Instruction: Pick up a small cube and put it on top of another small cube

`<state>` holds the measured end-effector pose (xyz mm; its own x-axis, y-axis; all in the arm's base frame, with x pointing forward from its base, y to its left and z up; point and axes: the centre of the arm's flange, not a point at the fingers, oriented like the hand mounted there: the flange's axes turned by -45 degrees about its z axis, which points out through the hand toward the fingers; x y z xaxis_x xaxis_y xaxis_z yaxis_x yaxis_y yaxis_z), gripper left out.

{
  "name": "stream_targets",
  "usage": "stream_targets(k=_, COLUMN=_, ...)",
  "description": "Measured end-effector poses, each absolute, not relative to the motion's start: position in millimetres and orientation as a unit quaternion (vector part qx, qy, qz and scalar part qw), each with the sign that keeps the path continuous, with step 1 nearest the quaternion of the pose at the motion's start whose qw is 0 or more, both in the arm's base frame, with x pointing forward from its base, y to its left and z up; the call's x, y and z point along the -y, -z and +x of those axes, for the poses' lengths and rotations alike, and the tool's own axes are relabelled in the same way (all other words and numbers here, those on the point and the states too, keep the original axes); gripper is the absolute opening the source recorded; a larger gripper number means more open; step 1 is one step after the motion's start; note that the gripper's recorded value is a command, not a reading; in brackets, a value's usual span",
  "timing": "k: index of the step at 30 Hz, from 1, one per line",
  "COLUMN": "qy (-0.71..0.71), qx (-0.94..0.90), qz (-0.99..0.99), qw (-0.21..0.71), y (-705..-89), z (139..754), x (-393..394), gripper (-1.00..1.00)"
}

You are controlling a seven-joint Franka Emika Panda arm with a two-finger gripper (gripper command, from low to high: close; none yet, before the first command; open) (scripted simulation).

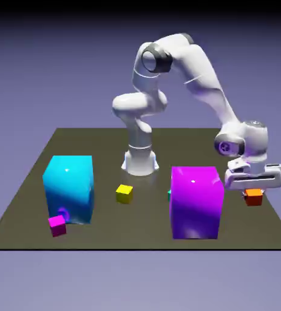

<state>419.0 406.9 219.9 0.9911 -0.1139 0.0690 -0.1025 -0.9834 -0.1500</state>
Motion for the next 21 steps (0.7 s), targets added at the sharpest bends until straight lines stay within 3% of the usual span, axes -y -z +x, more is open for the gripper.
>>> stream_targets(k=10, qy=0.047, qx=-0.144, qz=-0.977, qw=0.147, y=-282, z=549, x=-357, gripper=-1.00)
stream_targets(k=21, qy=0.232, qx=-0.092, qz=-0.965, qw=0.076, y=-321, z=591, x=-244, gripper=-1.00)
